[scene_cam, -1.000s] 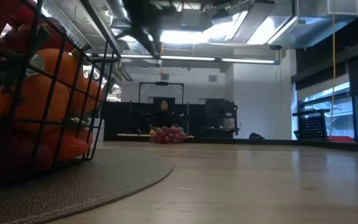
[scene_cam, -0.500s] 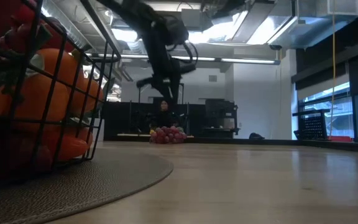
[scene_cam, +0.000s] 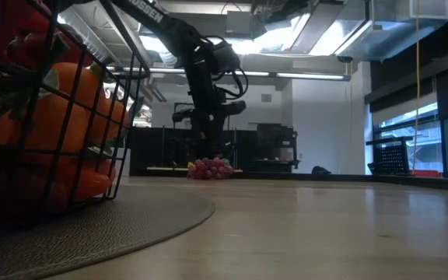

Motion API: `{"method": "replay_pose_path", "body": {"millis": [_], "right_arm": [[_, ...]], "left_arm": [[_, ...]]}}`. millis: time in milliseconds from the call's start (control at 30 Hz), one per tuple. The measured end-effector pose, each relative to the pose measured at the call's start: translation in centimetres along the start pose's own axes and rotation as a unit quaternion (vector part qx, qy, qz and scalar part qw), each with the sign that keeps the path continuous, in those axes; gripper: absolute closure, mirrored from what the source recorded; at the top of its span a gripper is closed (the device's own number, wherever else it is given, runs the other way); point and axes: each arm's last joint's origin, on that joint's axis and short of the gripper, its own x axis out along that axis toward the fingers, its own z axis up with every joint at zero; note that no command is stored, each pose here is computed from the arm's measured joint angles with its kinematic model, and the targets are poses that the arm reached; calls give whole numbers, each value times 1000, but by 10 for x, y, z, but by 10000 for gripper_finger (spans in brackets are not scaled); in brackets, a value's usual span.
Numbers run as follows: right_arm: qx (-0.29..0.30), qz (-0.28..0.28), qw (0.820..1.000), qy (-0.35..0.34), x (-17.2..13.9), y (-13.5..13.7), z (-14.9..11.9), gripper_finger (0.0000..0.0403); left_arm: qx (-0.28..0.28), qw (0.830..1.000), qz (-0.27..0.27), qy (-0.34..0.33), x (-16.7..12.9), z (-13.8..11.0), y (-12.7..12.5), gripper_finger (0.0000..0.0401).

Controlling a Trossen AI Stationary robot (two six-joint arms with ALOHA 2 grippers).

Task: Build produce basket
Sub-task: Put the red grapes into the wire basket

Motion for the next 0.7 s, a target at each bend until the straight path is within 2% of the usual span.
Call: {"method": "replay_pose_path", "body": {"millis": [167,267,467,700], "right_arm": [[0,0,1000,0,0,0,0,307],[2,0,1000,0,0,0,0,307],[3,-1,1000,1,0,0,0,307],[4,-1,1000,0,0,0,0,307]], "left_arm": [[35,999,-7,7,0,0,1,330],[57,998,-14,23,-10,-2,0,330],[68,994,25,86,-17,-8,16,330],[97,987,29,122,-11,-13,21,330]]}}
